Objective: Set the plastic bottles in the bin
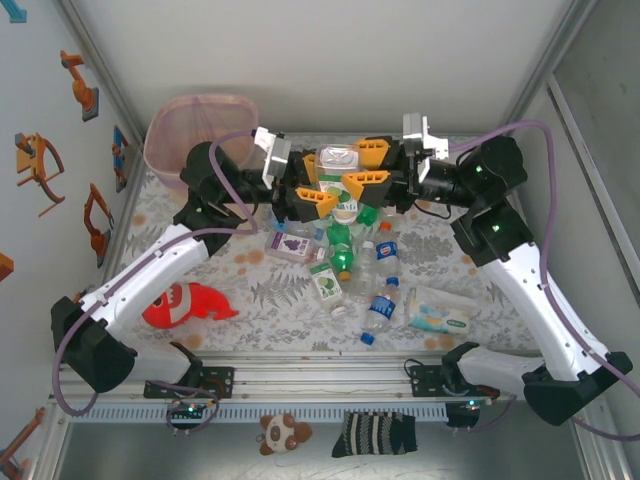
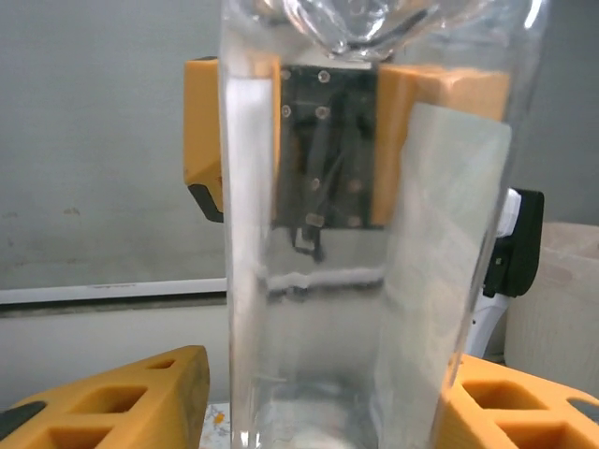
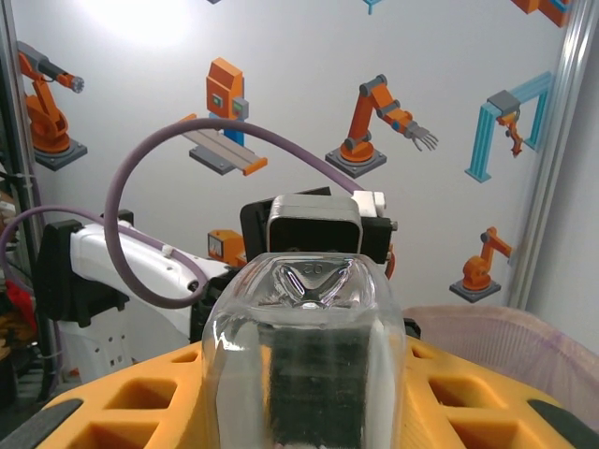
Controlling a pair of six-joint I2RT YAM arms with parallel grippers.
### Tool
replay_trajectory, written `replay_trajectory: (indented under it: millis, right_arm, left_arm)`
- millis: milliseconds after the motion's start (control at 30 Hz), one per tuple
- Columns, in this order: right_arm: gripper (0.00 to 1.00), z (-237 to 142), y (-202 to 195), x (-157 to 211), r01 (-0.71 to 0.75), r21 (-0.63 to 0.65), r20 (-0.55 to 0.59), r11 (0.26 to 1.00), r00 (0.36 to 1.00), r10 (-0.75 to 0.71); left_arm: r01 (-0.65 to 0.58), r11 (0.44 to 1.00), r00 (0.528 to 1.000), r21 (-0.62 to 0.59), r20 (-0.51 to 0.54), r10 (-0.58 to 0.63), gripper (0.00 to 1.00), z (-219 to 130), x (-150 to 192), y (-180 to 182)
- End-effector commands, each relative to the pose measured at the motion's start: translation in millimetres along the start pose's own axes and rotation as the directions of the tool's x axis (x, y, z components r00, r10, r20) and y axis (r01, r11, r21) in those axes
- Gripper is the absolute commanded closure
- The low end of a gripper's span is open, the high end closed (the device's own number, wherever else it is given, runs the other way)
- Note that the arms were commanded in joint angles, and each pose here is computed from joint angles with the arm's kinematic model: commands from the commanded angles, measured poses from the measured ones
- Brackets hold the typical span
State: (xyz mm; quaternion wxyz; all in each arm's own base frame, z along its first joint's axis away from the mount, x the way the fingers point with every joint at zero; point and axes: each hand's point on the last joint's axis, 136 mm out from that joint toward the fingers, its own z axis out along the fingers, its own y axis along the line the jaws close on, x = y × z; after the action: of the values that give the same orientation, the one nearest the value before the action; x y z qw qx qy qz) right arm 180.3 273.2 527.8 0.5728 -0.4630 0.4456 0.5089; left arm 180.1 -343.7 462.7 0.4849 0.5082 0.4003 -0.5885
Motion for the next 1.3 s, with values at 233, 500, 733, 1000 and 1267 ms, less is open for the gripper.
replay_trajectory:
  millis: [233, 500, 733, 1000, 1267]
  right_arm:
    - [0.74, -1.9, 12.7, -16.9, 0.052, -0.003, 0.018, 0.999, 0.998, -0.052]
    - [0.46, -6.1, 11.5, -13.8, 0.065, 0.039, -0.006, 0.997, 0.998, -0.065]
    - [0.28, -20.4, 7.8, -6.0, 0.084, 0.154, -0.053, 0.984, 0.996, -0.077]
    - [0.27, -34.9, 7.1, -3.7, 0.13, 0.244, -0.1, 0.961, 0.989, -0.109]
    - [0.27, -36.7, 4.6, 2.1, 0.131, 0.259, -0.123, 0.957, 0.987, -0.102]
  left_arm:
    - [-0.08, 0.997, 0.997, 0.004, 0.015, 0.08, 0.59, -2.8, -14.8, -9.8]
    - [-0.102, 0.994, 0.995, -0.029, -0.008, 0.101, 0.67, -6.8, -13.5, -10.5]
    - [-0.11, 0.985, 0.993, -0.135, -0.051, 0.104, 0.69, -19.3, -10.0, 2.3]
    - [-0.108, 0.838, 0.991, -0.535, -0.13, 0.045, 0.71, -62.0, -12.3, 69.4]
    - [-0.211, 0.489, 0.97, -0.846, -0.245, -0.005, 0.75, -137.7, -26.4, 123.9]
